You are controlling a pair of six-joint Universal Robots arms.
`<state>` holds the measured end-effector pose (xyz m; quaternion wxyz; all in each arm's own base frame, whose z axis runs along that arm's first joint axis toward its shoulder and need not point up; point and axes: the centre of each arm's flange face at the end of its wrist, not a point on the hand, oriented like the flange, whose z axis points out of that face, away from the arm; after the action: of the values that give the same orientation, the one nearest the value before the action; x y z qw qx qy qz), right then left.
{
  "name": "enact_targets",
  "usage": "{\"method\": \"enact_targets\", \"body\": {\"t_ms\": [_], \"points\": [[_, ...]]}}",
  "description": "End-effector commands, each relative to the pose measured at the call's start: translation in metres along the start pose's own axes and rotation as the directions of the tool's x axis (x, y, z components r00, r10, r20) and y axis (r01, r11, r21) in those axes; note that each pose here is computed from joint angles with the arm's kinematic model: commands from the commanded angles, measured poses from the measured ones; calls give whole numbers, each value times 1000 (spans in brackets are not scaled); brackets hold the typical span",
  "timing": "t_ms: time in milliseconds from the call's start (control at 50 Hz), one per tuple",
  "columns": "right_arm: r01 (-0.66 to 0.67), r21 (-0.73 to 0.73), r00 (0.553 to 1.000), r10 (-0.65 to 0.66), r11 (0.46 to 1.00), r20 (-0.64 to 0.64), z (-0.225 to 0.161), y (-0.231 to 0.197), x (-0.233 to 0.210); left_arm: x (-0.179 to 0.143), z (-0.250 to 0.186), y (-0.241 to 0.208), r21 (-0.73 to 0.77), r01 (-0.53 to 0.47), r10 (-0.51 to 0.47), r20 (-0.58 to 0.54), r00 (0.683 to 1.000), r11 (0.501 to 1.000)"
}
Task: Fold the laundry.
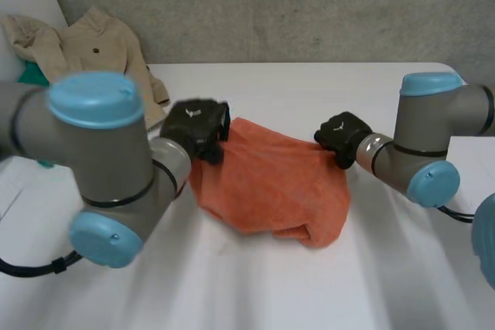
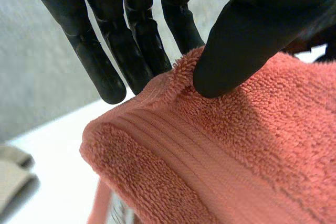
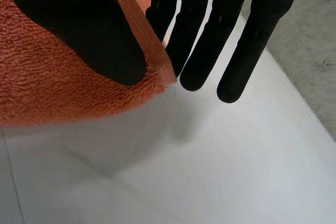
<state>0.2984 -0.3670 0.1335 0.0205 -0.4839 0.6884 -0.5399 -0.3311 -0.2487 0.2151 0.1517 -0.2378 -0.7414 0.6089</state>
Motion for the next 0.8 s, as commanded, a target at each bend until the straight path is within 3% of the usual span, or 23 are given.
{"method": "enact_targets", "body": {"t_ms": [20,220,360,440,520,600,640,700,760,800], "points": [[-9,91,996,17,996,-90,-43,-49,35,-7,-22,-49,133,-17,15,17,1000,991],[113,111,954,-76,987,-289,-164,-116,91,-19,-77,-121,346,-120,100,77,992,930],[106,116,948,-65,988,-311,-204,-131,87,-18,-86,-130,394,-128,106,78,991,910],[68,84,955,-40,994,-294,-199,-125,76,-20,-68,-120,372,-152,125,93,988,916],[49,10,966,-44,999,-254,-168,-111,60,-24,-25,-87,298,-253,224,128,966,920],[35,-22,967,-39,999,-252,-128,-97,55,-27,15,-71,300,-393,348,194,917,869],[48,24,955,-39,999,-294,-104,-97,61,-27,42,-69,335,-477,409,255,876,812],[71,101,927,-28,992,-375,-78,-100,71,-30,72,-76,403,-538,421,345,839,741],[77,113,912,-24,991,-409,-70,-100,72,-28,79,-88,459,-535,387,381,840,709],[76,110,920,-27,991,-391,-71,-101,62,-25,79,-85,457,-523,384,366,848,720]]}}
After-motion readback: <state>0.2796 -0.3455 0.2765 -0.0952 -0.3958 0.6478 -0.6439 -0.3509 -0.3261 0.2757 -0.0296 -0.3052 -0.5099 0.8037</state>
